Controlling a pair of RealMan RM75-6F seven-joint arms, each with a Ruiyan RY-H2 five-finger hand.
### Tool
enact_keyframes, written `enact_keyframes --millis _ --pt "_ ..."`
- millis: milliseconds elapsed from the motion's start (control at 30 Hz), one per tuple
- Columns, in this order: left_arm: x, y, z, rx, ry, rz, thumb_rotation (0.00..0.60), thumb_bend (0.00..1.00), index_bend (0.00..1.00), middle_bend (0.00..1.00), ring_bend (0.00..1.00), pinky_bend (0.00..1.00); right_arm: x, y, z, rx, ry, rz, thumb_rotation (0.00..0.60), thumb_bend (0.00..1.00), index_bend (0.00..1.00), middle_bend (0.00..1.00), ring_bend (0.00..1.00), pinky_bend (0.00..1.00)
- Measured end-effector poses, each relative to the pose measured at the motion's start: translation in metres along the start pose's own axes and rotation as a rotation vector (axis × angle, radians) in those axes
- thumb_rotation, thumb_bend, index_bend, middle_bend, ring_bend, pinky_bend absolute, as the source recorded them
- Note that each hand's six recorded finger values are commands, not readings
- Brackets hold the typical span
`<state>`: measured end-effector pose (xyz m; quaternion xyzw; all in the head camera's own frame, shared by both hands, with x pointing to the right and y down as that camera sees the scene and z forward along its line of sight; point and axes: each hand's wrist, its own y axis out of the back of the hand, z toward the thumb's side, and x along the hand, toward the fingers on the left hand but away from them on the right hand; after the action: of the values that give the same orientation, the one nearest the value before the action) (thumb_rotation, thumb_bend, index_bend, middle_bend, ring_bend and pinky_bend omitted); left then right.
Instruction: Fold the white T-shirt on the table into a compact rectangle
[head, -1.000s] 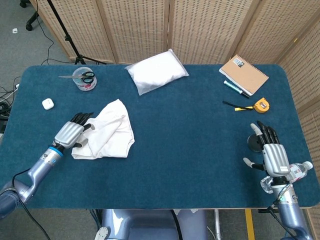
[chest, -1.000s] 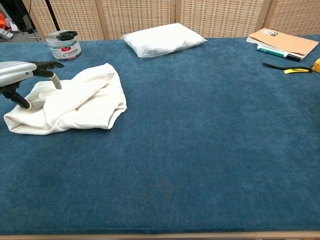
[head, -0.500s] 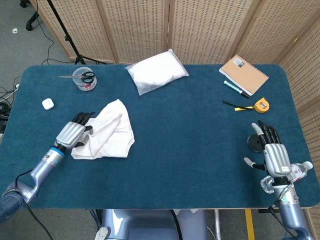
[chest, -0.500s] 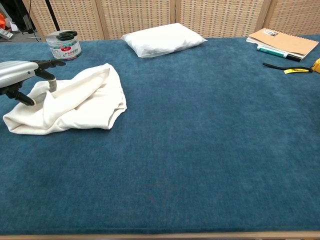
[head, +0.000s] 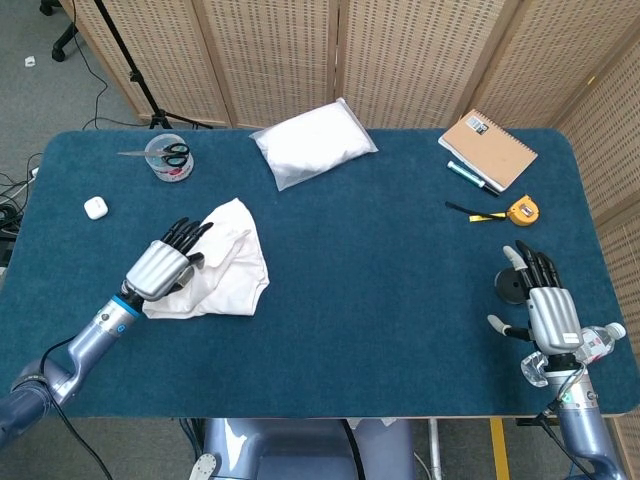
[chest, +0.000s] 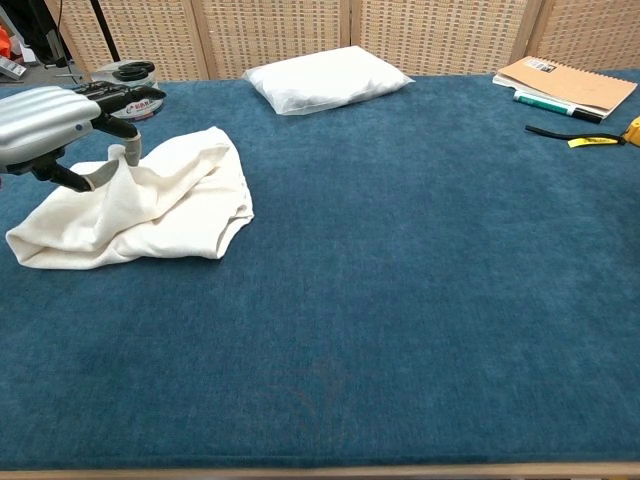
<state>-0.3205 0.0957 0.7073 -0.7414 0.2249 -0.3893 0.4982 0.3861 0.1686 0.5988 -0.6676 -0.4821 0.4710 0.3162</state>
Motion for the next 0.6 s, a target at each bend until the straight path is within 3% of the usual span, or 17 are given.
enact_keyframes --millis 367,600 --pt "0.011 -0.001 0.05 0.19 -0.196 0.032 0.6 0.53 0.69 0.0 0.0 0.0 0.0 0.004 -0.001 0.039 0.004 -0.025 0.6 0.0 0.0 0.0 0.0 0.02" --pt "0.019 -0.008 0.072 0.251 -0.275 0.027 0.6 0.49 0.7 0.0 0.0 0.0 -0.001 0.005 -0.001 0.059 0.005 -0.039 0.6 0.0 0.0 0.0 0.0 0.02"
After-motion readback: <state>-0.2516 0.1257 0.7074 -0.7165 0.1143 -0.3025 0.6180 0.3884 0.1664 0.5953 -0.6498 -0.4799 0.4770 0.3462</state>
